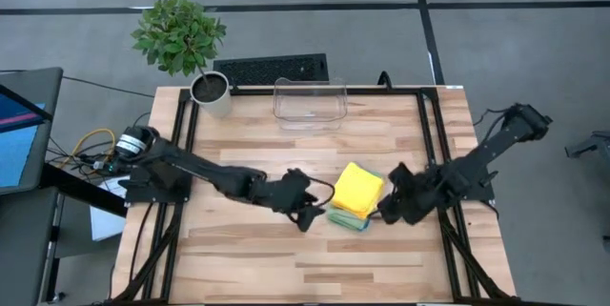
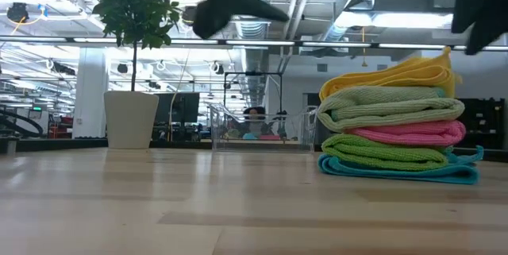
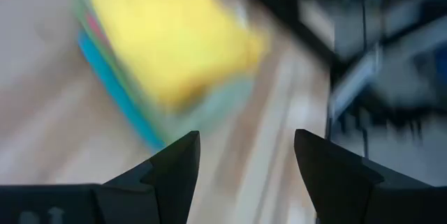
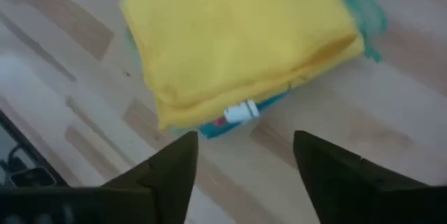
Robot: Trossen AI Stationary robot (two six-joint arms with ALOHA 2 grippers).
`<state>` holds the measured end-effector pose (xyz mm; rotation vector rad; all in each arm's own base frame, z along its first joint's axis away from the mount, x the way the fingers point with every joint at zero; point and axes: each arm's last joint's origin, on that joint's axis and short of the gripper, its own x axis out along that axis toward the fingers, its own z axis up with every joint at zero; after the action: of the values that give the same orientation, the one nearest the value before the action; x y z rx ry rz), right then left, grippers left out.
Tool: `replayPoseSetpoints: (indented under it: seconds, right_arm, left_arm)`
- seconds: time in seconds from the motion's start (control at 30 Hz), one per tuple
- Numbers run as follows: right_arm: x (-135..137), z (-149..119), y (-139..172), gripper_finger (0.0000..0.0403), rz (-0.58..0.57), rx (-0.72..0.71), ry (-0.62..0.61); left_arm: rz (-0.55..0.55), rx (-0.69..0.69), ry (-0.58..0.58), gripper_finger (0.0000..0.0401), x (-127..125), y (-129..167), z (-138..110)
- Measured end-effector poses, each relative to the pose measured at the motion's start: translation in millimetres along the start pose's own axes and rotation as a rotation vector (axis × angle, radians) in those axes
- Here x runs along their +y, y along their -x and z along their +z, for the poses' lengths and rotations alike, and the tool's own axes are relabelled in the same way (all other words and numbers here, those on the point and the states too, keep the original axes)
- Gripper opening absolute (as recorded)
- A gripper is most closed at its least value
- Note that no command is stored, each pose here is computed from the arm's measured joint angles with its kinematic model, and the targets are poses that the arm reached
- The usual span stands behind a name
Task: Fold microfiber towels
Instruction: Put the folded stacked microfiber towels into the transparent bin
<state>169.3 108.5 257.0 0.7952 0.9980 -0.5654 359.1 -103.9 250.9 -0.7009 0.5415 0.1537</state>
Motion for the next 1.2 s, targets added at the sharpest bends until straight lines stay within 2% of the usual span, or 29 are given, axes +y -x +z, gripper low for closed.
replayPoseSetpoints:
  seconds: [0.1, 0.2, 0.33, 0.4, 0.47, 0.57, 0.67, 0.77, 0.87, 0.93, 0.97, 1.03, 1.13, 1.2]
  right_arm:
    - [4, -9, -8, 0.0272, -0.034, 0.013, -0.006]
    - [4, -8, -13, 0.0276, -0.072, -0.054, 0.049]
    - [10, 14, -6, 0.0274, -0.054, -0.083, 0.157]
    - [11, 20, -2, 0.0268, -0.046, -0.081, 0.221]
    - [11, 22, -1, 0.0258, -0.04, -0.074, 0.258]
    - [10, 23, -2, 0.024, -0.046, -0.056, 0.278]
    - [17, 17, -1, 0.0209, -0.003, -0.101, 0.334]
    - [27, 6, -1, 0.0156, 0.074, -0.121, 0.404]
    - [30, -10, 5, 0.0084, 0.114, -0.107, 0.43]
    - [31, -19, 2, 0.0034, 0.107, -0.095, 0.425]
    - [32, -24, 1, 0.0019, 0.103, -0.089, 0.43]
    - [32, -32, 3, 0.0016, 0.111, -0.087, 0.438]
    - [35, -42, -2, 0.0031, 0.101, -0.105, 0.419]
    - [36, -48, -5, 0.0034, 0.092, -0.111, 0.431]
  left_arm:
    - [-0.041, 0.192, -0.011, 0.0226, 15, -3, 3]
    - [-0.013, 0.268, 0.049, 0.0226, 17, -3, -6]
    - [0.001, 0.264, 0.05, 0.0223, -8, 6, -38]
    - [-0.005, 0.196, 0.074, 0.0215, -23, 9, -54]
    - [-0.06, 0.118, 0.117, 0.02, -36, 3, -64]
    - [-0.083, 0.045, 0.132, 0.0158, -41, -11, -78]
    - [-0.03, 0.031, 0.089, 0.0092, -31, -30, -88]
    - [-0.016, 0.068, 0.025, 0.002, -17, -51, -92]
    - [-0.15, 0.09, 0.001, 0.0012, -10, -74, -88]
    - [-0.206, 0.112, 0.07, 0.0013, -3, -89, -86]
    - [-0.199, 0.126, 0.115, 0.0012, 1, -97, -84]
    - [-0.111, 0.163, 0.135, 0.0006, 13, -107, -83]
    - [0.058, 0.113, 0.076, 0.0002, 25, -116, -80]
    - [0.125, 0.055, 0.027, 0.0001, 22, -116, -74]
